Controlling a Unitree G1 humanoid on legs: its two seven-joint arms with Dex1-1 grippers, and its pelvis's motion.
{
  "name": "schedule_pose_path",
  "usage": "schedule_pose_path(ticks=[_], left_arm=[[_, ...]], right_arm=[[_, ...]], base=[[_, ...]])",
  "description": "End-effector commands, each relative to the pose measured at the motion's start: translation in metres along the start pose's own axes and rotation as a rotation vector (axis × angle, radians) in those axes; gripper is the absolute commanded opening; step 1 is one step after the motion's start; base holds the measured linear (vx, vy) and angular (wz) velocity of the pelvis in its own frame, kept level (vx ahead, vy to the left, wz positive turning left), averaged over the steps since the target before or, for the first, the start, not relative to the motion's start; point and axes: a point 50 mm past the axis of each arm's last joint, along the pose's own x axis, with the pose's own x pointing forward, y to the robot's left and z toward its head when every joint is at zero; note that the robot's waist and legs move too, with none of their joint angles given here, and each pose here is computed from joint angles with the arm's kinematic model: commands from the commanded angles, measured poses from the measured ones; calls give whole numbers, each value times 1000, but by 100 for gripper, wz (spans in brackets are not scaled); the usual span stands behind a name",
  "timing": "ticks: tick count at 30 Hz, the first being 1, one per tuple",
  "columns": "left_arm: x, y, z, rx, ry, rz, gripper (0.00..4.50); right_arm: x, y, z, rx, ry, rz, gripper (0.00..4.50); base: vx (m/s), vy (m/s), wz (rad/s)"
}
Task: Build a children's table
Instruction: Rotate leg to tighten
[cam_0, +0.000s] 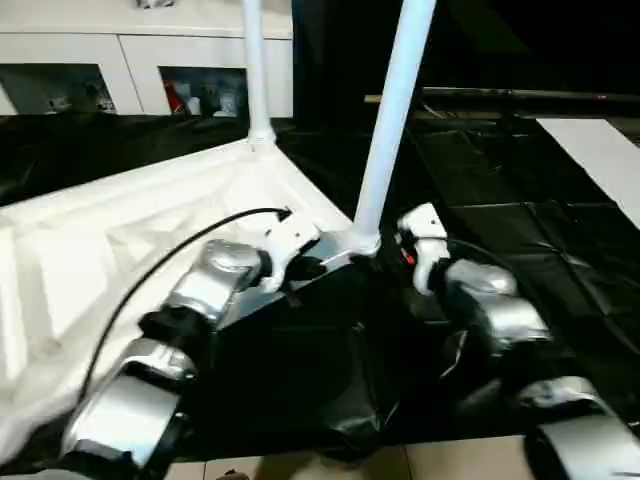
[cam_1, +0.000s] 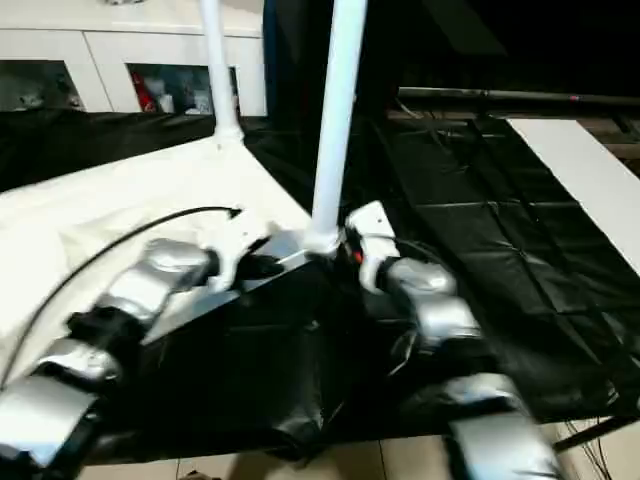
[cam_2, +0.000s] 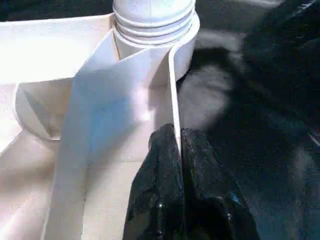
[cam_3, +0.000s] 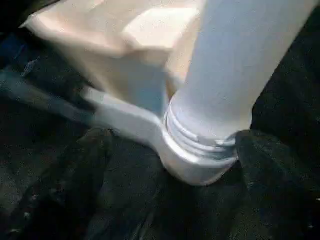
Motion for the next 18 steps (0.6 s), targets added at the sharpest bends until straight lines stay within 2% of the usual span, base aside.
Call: schedule_pose_path(ticks=[1, 5, 7, 13, 18], left_arm=[[2, -14, -12, 24, 46, -151, 0], [-9, -20, -12, 45, 35, -261, 0], [-14, -25, -10, 59, 14, -331, 0], [-16, -27, -9, 59, 8, -344, 0], [-20, -27, -10, 58, 8, -347, 0]], right_arm=[[-3, 0, 6, -46, -10, 51, 413], [-8, -2, 9, -52, -16, 81, 413], [-9, 1, 9, -50, -13, 121, 413], [-9, 14, 3, -40, -3, 219, 413], [-7, 14, 2, -21, -13, 226, 413]], base=[[0, 0, 0], [0, 0, 0], [0, 0, 0], [0, 0, 0], [0, 0, 0]])
